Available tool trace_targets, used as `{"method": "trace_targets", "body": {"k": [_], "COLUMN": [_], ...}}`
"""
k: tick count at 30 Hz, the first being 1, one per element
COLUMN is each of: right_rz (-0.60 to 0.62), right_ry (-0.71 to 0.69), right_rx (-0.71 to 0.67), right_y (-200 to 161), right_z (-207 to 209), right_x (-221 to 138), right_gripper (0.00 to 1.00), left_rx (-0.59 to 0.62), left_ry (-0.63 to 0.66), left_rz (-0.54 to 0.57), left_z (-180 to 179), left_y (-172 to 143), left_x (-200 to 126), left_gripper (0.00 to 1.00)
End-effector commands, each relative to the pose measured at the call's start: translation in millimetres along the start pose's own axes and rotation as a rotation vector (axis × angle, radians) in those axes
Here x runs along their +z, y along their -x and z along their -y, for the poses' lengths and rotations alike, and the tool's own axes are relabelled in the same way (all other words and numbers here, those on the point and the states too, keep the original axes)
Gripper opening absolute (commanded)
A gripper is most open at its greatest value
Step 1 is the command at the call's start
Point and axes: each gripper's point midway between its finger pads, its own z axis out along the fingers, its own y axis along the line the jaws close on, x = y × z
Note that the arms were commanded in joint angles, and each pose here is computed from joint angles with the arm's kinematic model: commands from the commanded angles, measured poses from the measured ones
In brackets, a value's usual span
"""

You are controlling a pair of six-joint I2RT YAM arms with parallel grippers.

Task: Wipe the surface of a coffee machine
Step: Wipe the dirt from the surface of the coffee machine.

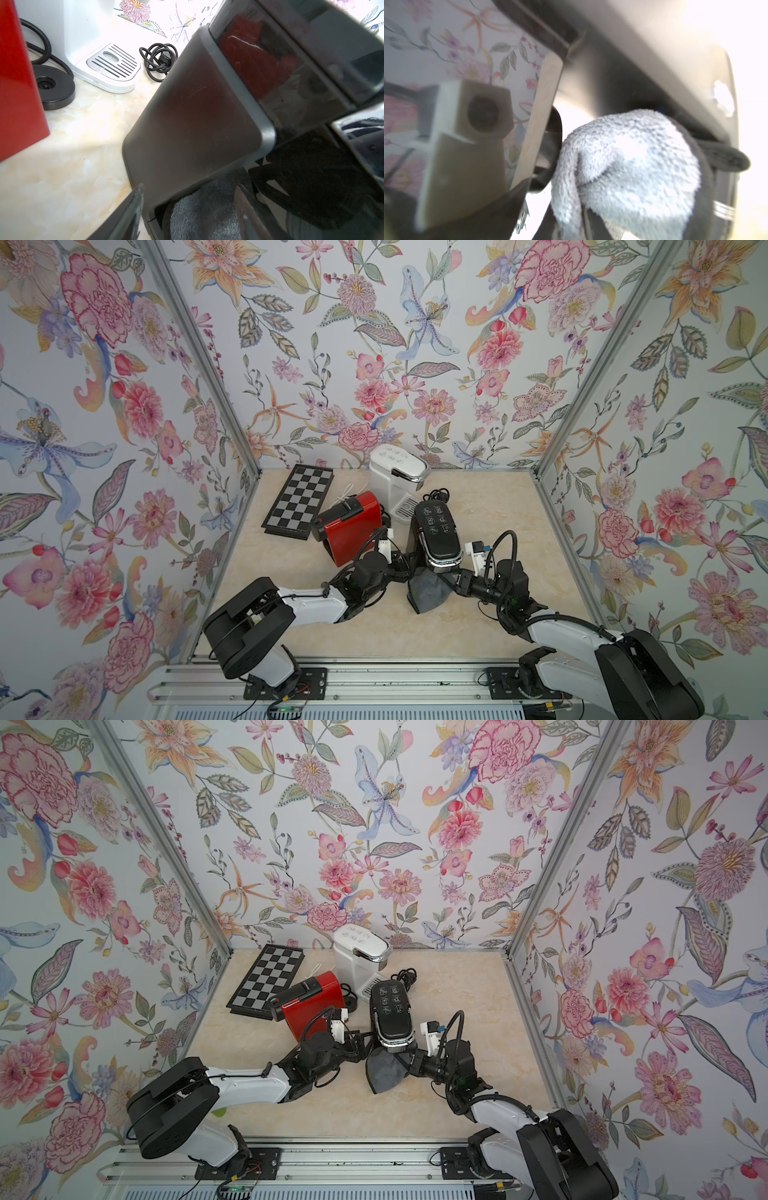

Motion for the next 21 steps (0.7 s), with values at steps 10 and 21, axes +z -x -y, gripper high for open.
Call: {"method": "trace_targets", "body": {"k": [10,21], "right_rz": [0.283,0.386], "right_ry": [0.043,0.100], "right_rx": [-0.125,-0.225], "right_y": [73.9,116.4], "right_z": [-14.6,-53.3], "right_x": [-28.0,-44.6], "right_gripper": [0.15,0.15], "left_rx": [-0.016,-0.016], "left_ry": [-0.017,-0.021], "left_rz": [0.002,0.001], "left_z": [3.7,5.6], "left_y": [-2.6,-2.1], "left_x": [-0.2,3.3], "left_gripper": [0.70,0.70]}}
